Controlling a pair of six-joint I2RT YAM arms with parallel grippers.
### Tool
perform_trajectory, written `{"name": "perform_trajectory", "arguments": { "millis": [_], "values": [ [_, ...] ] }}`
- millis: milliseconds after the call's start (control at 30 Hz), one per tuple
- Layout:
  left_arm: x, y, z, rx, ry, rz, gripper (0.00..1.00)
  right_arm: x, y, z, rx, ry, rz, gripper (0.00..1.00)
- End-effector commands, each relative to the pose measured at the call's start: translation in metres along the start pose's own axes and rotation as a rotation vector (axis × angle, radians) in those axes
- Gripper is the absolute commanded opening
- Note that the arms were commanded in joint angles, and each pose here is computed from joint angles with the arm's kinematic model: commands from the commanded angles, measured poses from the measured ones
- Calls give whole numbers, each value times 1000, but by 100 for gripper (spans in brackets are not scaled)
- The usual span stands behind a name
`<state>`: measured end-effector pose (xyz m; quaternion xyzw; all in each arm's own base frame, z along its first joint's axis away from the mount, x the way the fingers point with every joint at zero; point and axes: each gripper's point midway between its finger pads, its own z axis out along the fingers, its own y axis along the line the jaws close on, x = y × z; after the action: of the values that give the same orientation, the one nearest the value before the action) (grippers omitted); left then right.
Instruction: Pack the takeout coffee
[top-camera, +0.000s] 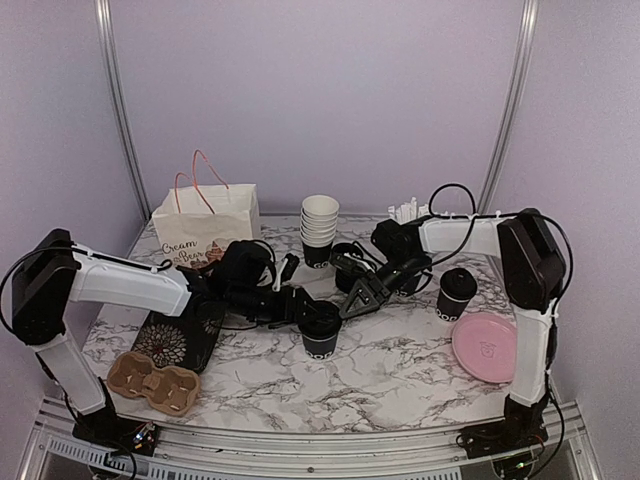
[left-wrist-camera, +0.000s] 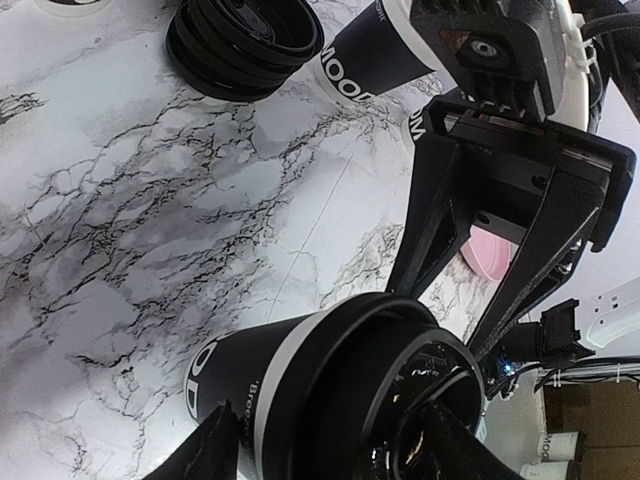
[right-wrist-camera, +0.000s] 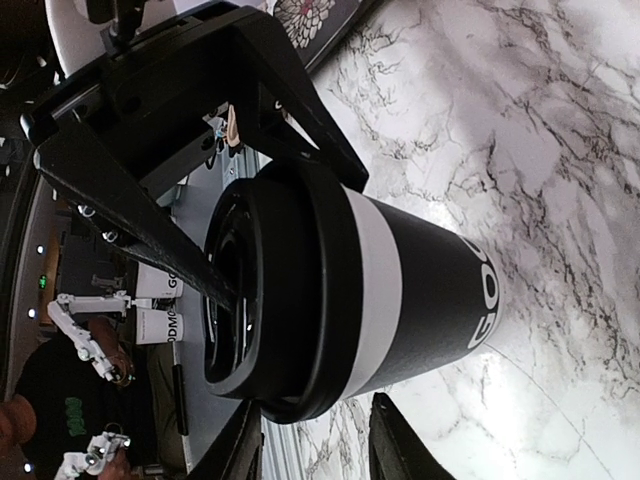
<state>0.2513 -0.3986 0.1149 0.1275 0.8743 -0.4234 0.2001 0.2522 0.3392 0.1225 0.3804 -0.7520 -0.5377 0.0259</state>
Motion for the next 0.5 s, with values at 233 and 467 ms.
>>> {"name": "perform_trajectory", "arguments": {
  "millis": [233, 467],
  "values": [
    [27, 22, 18, -11, 118, -5, 57, -7, -19, 16, 18, 12, 66, 30],
    [38, 38, 29, -29, 165, -44, 53, 13, -76, 30, 171, 60, 246, 12]
  ]
}}
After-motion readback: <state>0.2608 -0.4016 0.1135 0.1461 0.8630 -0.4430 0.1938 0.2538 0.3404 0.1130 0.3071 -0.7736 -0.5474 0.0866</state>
